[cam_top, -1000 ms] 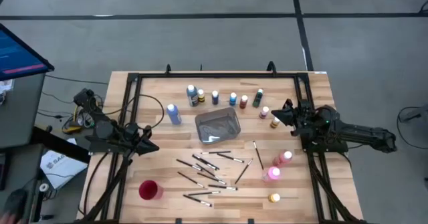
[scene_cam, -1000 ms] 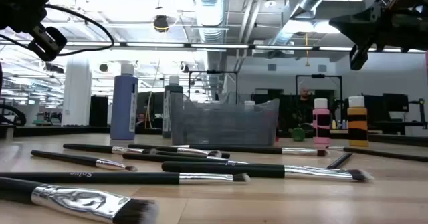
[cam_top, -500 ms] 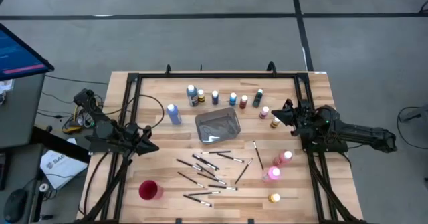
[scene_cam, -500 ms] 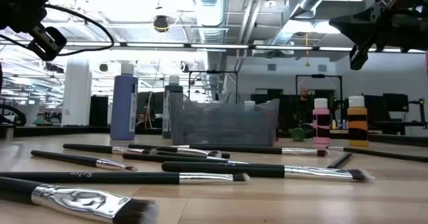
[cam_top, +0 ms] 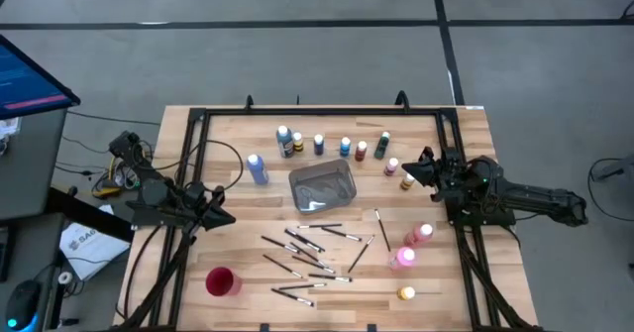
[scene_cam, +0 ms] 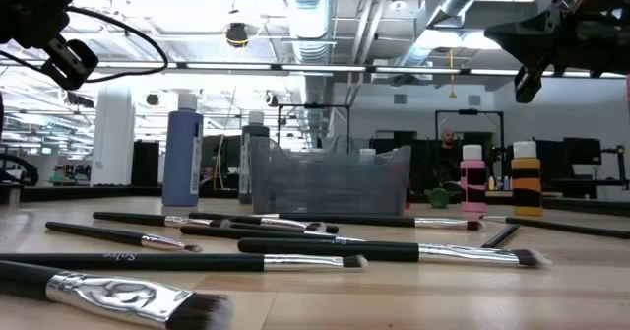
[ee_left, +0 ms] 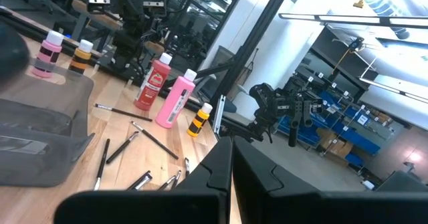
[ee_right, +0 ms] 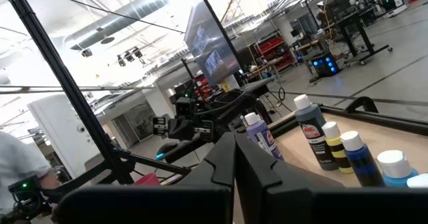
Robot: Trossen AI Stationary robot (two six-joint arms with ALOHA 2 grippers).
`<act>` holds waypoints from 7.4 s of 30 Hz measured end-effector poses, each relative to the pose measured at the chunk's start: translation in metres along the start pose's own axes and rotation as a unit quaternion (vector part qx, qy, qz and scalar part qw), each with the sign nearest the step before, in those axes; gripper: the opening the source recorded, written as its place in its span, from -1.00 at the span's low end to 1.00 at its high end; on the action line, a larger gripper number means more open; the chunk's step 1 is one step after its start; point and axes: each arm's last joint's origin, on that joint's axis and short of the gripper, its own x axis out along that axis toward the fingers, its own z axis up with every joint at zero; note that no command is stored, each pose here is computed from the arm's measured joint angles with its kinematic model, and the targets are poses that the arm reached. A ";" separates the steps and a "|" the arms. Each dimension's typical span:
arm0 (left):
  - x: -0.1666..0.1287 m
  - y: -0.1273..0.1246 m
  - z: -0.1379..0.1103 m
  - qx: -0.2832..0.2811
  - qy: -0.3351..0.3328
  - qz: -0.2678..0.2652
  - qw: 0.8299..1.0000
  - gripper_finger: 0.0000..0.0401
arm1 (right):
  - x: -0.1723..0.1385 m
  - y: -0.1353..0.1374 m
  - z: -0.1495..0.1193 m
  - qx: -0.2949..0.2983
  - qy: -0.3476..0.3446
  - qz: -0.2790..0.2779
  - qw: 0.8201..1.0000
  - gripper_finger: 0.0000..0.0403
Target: Pick & Place Paint Supplies
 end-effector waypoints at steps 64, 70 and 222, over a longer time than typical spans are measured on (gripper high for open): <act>-0.009 -0.020 0.037 0.132 -0.176 -0.143 0.965 -0.99 | 0.017 0.028 0.059 0.188 0.012 -0.085 0.978 -0.74; -0.009 -0.020 0.037 0.134 -0.175 -0.153 0.963 -0.99 | 0.051 0.046 0.082 0.151 0.194 -0.196 0.949 -0.64; -0.012 -0.019 0.046 0.097 -0.219 -0.110 0.965 -0.99 | 0.423 0.231 -0.127 -0.197 0.099 0.172 0.960 -1.00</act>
